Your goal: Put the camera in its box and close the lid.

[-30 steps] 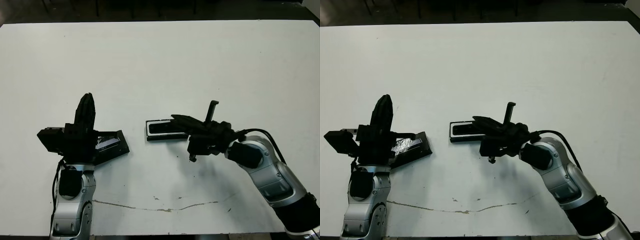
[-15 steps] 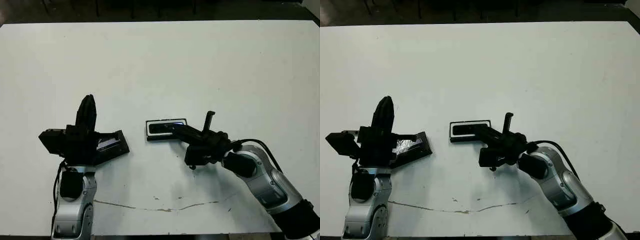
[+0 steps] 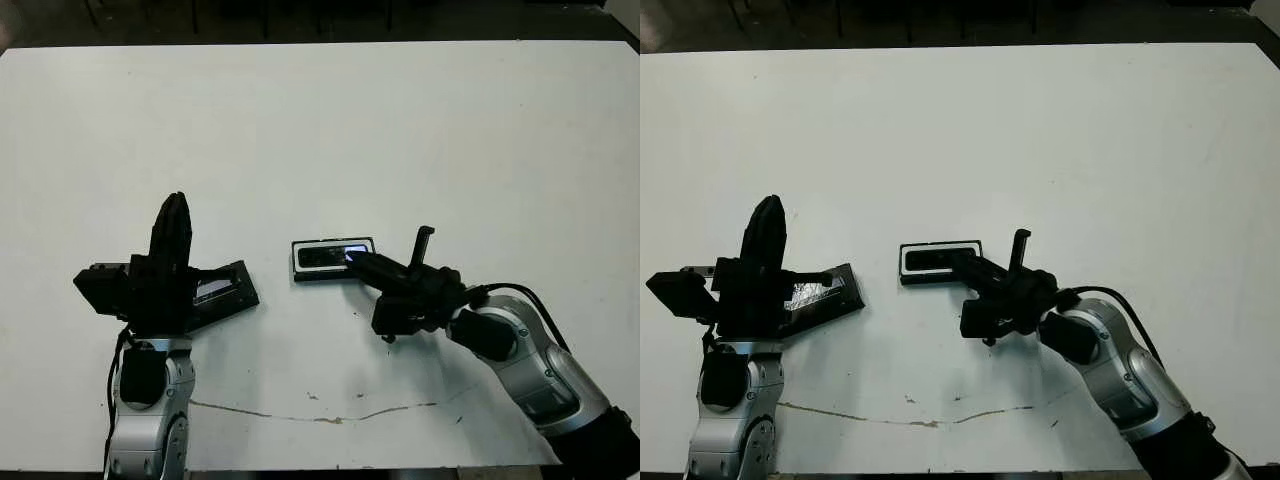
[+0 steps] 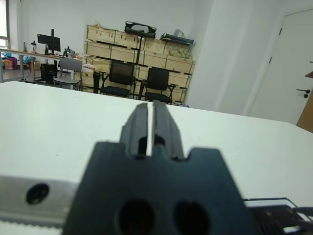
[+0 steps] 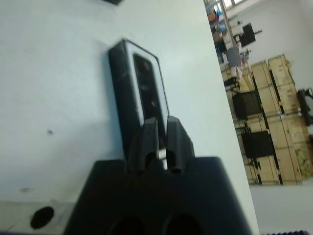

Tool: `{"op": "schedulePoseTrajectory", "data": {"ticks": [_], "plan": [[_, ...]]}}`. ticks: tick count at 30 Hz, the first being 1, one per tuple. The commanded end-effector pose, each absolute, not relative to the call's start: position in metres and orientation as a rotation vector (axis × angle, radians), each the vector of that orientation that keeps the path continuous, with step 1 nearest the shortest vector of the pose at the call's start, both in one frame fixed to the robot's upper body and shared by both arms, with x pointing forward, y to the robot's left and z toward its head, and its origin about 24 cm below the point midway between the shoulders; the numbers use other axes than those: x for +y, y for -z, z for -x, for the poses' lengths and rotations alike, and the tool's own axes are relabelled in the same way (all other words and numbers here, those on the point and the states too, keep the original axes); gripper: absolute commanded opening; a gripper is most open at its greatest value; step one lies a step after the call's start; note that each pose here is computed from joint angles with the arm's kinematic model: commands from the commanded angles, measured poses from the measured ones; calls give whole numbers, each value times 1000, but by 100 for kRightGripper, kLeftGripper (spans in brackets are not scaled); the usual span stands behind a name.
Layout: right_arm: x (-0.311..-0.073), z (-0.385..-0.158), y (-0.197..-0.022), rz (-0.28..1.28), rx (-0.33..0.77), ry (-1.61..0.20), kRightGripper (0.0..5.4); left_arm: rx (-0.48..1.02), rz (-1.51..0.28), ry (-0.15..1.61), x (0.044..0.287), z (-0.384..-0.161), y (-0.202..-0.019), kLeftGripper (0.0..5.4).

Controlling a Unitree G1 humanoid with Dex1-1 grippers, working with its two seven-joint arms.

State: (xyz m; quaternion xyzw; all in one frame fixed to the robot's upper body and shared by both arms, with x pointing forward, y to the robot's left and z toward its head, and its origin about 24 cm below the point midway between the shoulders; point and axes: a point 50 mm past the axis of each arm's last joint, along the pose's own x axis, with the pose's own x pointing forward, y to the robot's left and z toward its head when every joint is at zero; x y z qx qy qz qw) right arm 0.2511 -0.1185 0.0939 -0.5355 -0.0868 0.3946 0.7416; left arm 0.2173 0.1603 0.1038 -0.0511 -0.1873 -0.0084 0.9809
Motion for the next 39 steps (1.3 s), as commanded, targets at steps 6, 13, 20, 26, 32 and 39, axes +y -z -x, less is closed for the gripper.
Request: {"op": "schedulePoseTrajectory", "data": {"ticks": [6, 13, 20, 26, 32, 39], "plan": [[-132, -255, -104, 1085, -152, -773, 2, -348, 95, 13, 163, -216, -99, 0], [-143, -262, -110, 1087, -101, -706, 2, -352, 103, 16, 164, -216, -99, 0], [-147, -258, -104, 1118, -82, -739, 2, -350, 95, 11, 164, -216, -100, 0], [-154, -256, -109, 902, -154, -667, 2, -363, 103, 26, 167, -215, -102, 0], [-177, -257, -124, 400, -150, -568, 2, -408, 101, 58, 173, -211, -110, 0], [-208, -249, -150, 144, -187, -481, 2, -479, -83, 118, 186, -191, -134, 0]]}}
